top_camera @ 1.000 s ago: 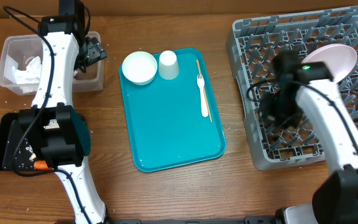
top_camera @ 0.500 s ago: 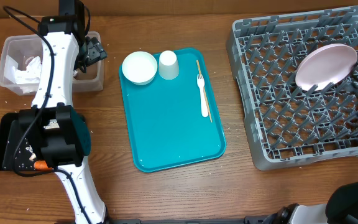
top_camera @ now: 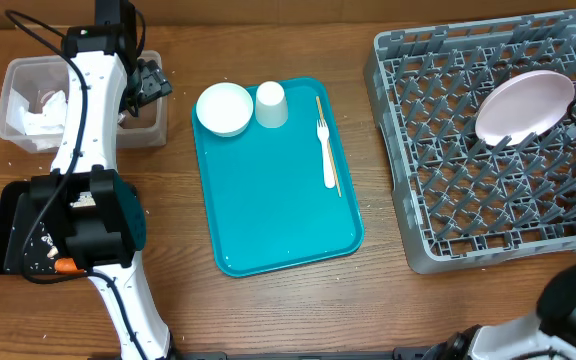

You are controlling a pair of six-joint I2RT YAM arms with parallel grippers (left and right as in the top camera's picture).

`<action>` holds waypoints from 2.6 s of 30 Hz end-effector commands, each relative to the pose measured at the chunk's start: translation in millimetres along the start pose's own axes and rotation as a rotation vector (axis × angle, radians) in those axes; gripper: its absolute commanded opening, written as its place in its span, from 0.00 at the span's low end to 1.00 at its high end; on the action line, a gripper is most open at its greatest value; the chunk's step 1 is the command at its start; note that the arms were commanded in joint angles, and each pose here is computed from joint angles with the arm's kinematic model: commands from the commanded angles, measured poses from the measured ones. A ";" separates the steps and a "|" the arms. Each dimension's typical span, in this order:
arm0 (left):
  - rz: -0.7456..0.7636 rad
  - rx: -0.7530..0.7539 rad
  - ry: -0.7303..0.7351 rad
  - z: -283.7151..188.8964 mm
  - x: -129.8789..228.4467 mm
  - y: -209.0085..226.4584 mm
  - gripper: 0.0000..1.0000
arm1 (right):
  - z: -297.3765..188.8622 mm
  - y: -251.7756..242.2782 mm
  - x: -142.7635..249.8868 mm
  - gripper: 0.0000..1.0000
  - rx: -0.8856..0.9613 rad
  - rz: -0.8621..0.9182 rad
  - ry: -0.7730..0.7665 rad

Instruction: Sort waste into correct bins and load items into the dishwasher rack

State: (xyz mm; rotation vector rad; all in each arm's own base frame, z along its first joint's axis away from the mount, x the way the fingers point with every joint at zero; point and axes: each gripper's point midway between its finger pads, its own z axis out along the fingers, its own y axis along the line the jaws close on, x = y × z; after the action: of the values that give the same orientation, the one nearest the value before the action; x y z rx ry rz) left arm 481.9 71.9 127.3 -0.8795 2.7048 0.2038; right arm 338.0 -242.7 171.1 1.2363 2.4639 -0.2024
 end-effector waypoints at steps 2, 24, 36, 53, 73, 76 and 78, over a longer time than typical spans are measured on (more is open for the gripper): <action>-0.032 0.017 -0.023 -8.2 -6.7 -1.5 1.00 | 34.1 -3.4 -6.1 1.00 0.054 -0.108 0.024; -0.032 0.017 -0.023 -8.2 -6.7 -1.5 1.00 | 40.0 -19.5 -8.0 0.44 0.156 -0.081 0.016; -0.032 0.017 -0.022 -8.2 -6.7 -1.6 1.00 | 30.6 -13.1 -10.1 0.19 0.120 -0.079 0.026; -0.032 0.017 -0.022 -8.2 -6.7 -1.6 1.00 | -89.4 92.0 -9.7 0.04 -0.531 -0.134 0.125; -0.032 0.017 -0.022 -8.2 -6.6 -1.5 1.00 | -190.0 300.0 106.2 0.04 -1.289 -0.505 0.282; -0.032 0.017 -0.022 -8.2 -6.7 -1.6 1.00 | -183.3 321.8 101.9 0.04 -1.277 -0.467 0.224; -0.032 0.017 -0.023 -8.2 -6.7 -1.5 1.00 | -174.1 330.4 96.5 0.04 -1.236 -0.429 0.180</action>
State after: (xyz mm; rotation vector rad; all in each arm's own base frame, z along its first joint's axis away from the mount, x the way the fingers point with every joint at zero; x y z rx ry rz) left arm 481.9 71.9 127.3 -0.8795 2.7048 0.2038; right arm 493.6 79.7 313.8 0.0020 2.1742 1.1909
